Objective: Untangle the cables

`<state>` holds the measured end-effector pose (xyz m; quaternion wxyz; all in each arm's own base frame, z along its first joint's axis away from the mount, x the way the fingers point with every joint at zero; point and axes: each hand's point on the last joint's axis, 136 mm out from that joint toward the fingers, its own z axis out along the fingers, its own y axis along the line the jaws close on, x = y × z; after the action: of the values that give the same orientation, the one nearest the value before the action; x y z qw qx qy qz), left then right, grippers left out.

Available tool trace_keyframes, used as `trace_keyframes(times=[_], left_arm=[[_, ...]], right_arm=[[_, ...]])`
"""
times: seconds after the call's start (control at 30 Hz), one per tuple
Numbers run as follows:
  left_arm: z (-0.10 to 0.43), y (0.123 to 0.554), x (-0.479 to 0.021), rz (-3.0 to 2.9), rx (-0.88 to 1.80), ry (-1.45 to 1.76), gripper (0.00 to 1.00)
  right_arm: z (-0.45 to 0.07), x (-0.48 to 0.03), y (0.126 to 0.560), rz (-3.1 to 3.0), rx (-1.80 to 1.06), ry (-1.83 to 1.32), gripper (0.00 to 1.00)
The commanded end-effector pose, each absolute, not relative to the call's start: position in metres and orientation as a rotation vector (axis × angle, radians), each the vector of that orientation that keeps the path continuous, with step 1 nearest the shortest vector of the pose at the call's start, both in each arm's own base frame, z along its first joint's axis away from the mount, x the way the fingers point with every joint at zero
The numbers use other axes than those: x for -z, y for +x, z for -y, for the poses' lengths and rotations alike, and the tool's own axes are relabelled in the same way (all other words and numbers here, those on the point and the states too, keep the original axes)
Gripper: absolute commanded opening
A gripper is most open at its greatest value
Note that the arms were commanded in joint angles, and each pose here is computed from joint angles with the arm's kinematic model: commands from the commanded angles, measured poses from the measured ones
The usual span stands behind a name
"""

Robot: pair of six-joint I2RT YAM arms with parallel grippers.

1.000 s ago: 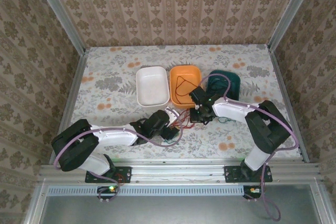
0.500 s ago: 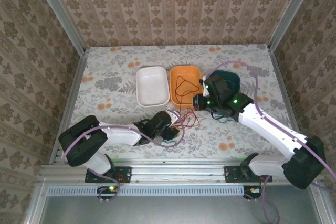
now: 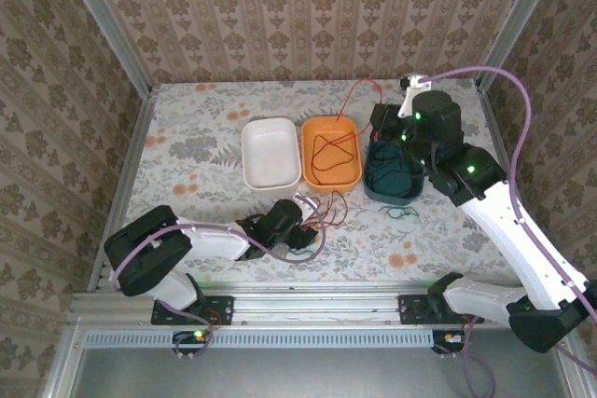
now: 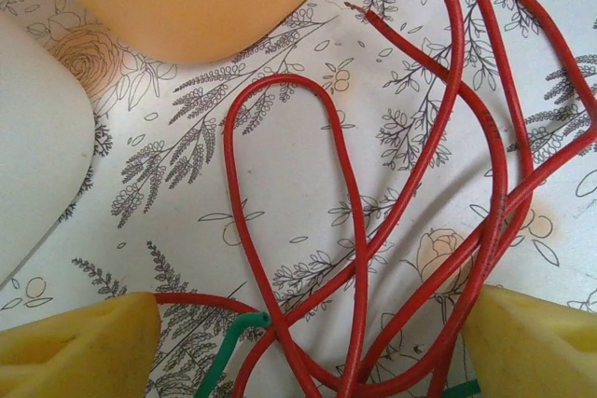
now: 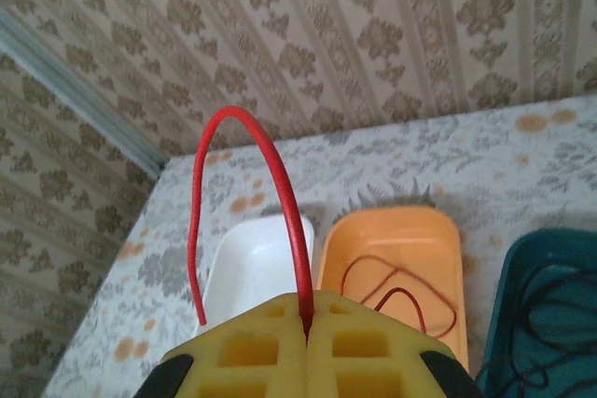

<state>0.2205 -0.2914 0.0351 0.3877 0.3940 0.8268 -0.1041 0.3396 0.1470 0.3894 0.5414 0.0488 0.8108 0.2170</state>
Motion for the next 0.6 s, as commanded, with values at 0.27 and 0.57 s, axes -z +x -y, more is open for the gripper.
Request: trace_keyframes(times=[0.27, 0.57], left_arm=[[0.293, 0.238, -0.09, -2.021, 0.321, 0.852, 0.87], [0.242, 0.268, -0.135, -1.995, 0.342, 0.489, 0.91]], right_arm=[[-0.171, -0.309, 0.438, -2.049, -0.504, 0.119, 0.0], [-0.171, -0.186, 0.461, -2.324, -0.298, 0.213, 0.0]])
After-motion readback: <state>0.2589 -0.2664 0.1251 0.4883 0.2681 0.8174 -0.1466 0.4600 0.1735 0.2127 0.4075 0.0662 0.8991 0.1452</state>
